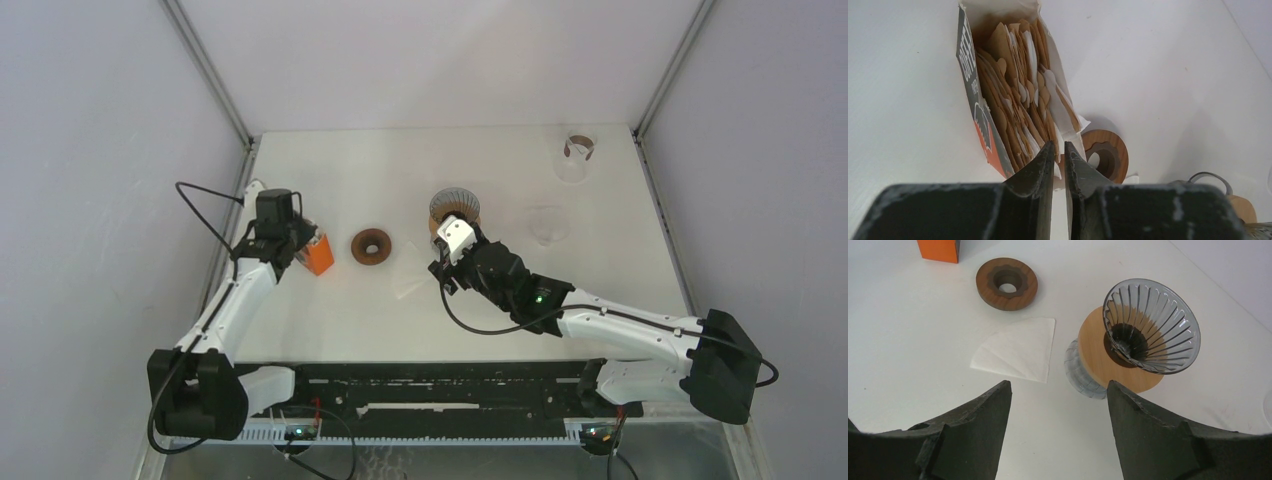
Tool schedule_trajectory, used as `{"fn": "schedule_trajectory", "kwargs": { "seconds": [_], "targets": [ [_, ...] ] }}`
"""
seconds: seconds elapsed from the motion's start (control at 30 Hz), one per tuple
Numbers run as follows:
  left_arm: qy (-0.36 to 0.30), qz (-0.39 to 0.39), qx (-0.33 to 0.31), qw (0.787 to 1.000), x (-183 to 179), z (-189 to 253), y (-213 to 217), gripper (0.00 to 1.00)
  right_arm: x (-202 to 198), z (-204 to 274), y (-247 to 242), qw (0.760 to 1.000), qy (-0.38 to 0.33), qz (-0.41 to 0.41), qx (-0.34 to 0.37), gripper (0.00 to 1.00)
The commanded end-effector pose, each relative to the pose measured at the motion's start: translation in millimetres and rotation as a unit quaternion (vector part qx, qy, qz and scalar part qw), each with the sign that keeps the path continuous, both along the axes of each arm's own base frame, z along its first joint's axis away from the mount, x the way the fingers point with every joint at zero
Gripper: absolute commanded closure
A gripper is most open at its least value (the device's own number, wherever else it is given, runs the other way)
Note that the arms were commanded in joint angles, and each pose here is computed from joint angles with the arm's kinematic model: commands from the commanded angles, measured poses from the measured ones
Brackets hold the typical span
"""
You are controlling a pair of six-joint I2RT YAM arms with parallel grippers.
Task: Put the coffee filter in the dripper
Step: Pick up the coffee filter from the coffee filter holder.
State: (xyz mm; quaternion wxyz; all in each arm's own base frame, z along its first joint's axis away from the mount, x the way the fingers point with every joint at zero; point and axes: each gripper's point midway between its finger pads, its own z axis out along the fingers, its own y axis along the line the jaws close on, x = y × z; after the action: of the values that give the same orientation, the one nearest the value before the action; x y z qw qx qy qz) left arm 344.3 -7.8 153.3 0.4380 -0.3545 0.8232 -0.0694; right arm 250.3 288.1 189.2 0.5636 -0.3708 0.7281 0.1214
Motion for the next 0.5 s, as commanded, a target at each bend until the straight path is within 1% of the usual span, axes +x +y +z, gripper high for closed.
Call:
{"fn": "schedule_trajectory", "kwargs": {
  "seconds": [0.0, 0.1, 0.27, 0.47],
  "targets": [
    [-0.007, 0.012, 0.000, 1.000, -1.3, -0.6, 5.1, 0.83, 0.5, 8.6, 5.9, 1.000, -0.014, 0.007, 0.013, 0.22],
    [-0.011, 0.006, -0.008, 1.000, 1.8, -0.1, 1.2, 0.82, 0.1, 7.9, 6.0, 1.000, -0.013, 0.008, 0.011, 0.22],
    [-0.035, 0.011, -0.018, 0.999, 5.5, 9.8, 1.3, 0.76, 0.0, 7.9, 5.6, 1.000, -0.013, 0.007, 0.011, 0.22],
    [-0.047, 0.020, -0.045, 0.998, 10.7, 7.9, 4.3, 0.75, -0.4, 6.8, 6.4, 1.000, -0.013, 0.009, 0.009, 0.22]
  ]
}}
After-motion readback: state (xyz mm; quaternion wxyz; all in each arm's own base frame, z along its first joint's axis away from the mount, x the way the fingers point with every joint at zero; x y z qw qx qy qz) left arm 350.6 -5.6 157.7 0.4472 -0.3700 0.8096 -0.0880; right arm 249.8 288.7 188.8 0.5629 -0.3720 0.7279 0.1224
